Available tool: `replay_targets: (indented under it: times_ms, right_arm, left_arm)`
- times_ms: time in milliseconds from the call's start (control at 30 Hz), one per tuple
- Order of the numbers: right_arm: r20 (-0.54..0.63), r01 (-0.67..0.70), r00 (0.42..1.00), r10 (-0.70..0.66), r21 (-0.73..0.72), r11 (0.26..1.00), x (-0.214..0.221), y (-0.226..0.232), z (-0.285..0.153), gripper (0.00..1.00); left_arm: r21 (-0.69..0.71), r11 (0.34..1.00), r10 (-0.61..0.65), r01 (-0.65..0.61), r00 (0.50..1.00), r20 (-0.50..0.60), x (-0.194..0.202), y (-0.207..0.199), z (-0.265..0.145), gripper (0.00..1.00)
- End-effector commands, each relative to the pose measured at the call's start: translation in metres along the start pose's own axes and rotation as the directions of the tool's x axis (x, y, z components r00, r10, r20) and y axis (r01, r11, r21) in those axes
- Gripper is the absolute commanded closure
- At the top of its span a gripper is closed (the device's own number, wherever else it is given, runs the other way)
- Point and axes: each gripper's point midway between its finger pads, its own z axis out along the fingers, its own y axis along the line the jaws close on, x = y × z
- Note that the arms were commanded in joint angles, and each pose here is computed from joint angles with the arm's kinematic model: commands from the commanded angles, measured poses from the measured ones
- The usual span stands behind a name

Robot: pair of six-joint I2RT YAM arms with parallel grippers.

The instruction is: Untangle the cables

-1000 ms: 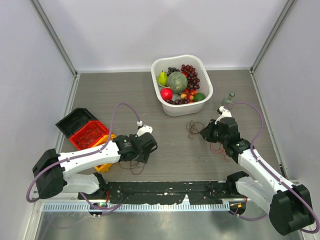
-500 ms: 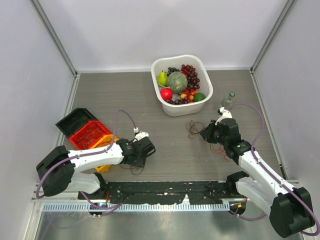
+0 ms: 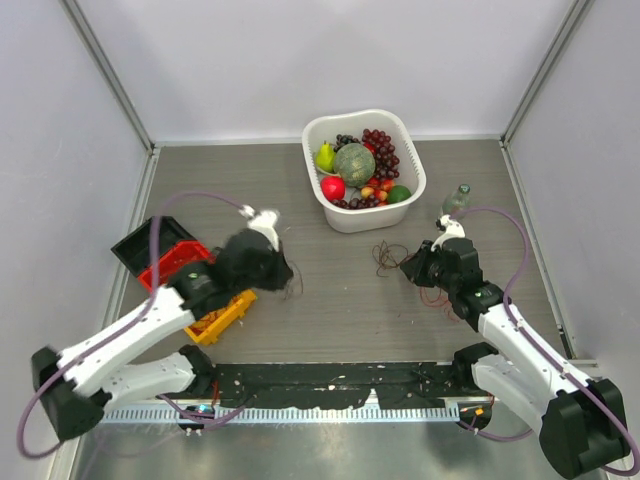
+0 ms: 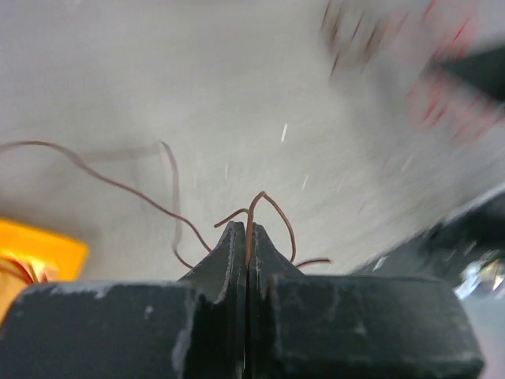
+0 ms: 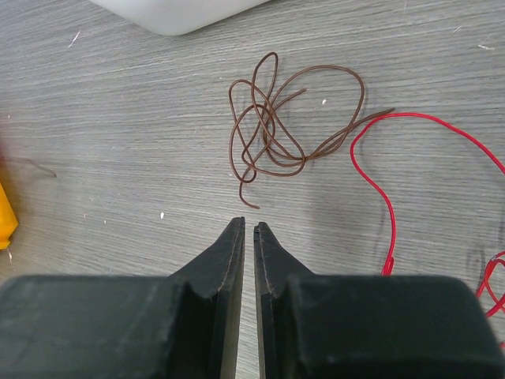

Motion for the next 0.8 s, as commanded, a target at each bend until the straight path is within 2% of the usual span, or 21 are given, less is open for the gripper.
replay_targets:
  times_ms: [0,167,333,433,600,767]
  right_arm:
    - [0.032,0.018,0.999,-0.017,-0.029,0.999,-0.008,0.006,0.002,0.85]
    - [0.026,0.021,0.999,-0.020,-0.054,0.998,-0.007,0.010,0.001,0.85]
    - [0.030,0.023,0.999,-0.021,-0.082,0.996,-0.006,0.014,0.000,0.85]
    - [0.025,0.020,1.000,-0.017,-0.100,0.995,-0.004,0.017,-0.001,0.85]
    - [0.025,0.017,1.000,-0.014,-0.140,0.990,-0.004,0.024,-0.004,0.85]
    - [0.014,0.011,1.000,-0.009,-0.182,0.983,0.000,0.030,-0.005,0.85]
  left_arm:
    - [0.037,0.999,-0.032,0.020,0.932,0.360,-0.112,0.009,-0.065,1.00]
    - [-0.092,0.988,-0.061,0.127,0.852,0.519,-0.179,0.063,-0.117,1.00]
    - [-0.202,0.931,-0.126,0.305,0.786,0.605,-0.217,0.126,-0.145,1.00]
    - [-0.258,0.880,-0.162,0.399,0.763,0.625,-0.226,0.158,-0.150,1.00]
    - [-0.315,0.786,-0.188,0.531,0.692,0.697,-0.234,0.210,-0.162,1.00]
    - [-0.405,0.724,-0.111,0.558,0.674,0.730,-0.241,0.241,-0.185,1.00]
